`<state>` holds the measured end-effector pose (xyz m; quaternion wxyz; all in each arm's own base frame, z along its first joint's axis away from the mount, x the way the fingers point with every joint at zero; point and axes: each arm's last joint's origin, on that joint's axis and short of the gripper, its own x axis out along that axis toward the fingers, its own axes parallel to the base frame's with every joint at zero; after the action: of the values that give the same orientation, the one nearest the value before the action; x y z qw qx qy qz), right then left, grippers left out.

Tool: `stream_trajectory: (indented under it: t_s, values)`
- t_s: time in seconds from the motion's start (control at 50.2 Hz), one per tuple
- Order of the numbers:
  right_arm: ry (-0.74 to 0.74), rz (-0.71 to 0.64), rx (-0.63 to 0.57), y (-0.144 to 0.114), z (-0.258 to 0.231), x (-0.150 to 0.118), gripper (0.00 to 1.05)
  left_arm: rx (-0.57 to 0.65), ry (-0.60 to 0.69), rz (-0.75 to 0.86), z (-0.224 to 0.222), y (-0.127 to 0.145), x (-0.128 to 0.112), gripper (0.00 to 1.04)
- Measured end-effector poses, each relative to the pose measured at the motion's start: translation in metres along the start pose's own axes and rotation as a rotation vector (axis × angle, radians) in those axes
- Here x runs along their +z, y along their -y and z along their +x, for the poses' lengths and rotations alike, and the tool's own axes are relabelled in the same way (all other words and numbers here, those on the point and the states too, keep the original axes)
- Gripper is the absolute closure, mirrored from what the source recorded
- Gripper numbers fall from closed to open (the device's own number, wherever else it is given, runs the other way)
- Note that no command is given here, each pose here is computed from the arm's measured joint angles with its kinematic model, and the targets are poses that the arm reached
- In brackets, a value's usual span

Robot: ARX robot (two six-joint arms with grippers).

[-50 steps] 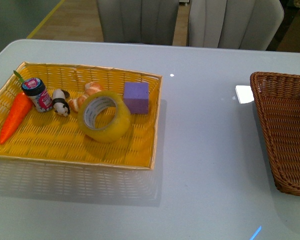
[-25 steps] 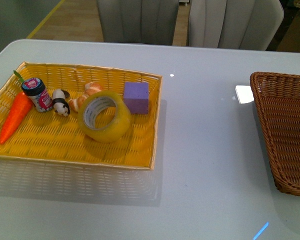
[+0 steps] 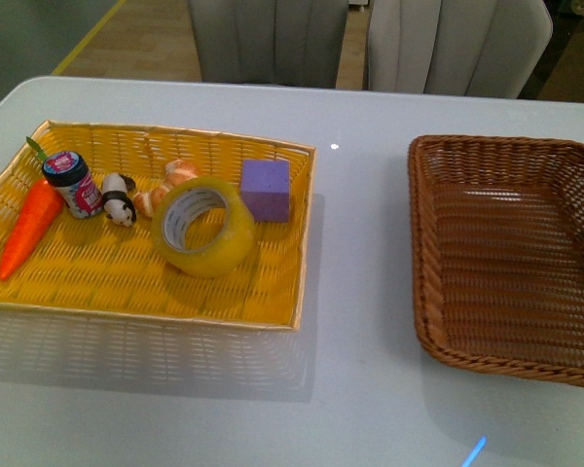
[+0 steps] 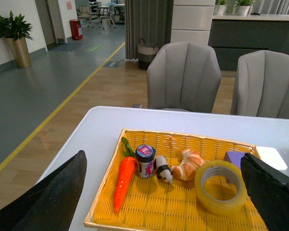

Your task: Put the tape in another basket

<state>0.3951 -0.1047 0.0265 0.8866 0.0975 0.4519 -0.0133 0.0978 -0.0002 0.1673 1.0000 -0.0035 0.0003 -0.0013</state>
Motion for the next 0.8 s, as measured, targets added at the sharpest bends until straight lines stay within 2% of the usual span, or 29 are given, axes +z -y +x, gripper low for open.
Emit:
stream_trajectory:
  t_s: [0.199,0.418,0.578,0.717,0.797]
  values:
    - [-0.027,-0.038,0.064,-0.045,0.009,-0.010,1.01,0.000,0.000,0.000,0.000,0.000,0.000,0.09]
    - [-0.027,-0.049,0.089,-0.065,0.011,-0.011,1.01,0.000,0.000,0.000,0.000,0.000,0.000,0.09]
    - [-0.022,-0.045,0.083,-0.065,0.012,-0.011,0.76,0.000,0.000,0.000,0.000,0.000,0.000,0.09]
    - [0.027,-0.017,0.064,-0.047,-0.002,-0.009,0.45,0.000,0.000,0.000,0.000,0.000,0.000,0.09]
    - [0.090,-0.019,0.044,-0.036,-0.019,-0.003,0.31,0.000,0.000,0.000,0.000,0.000,0.000,0.09]
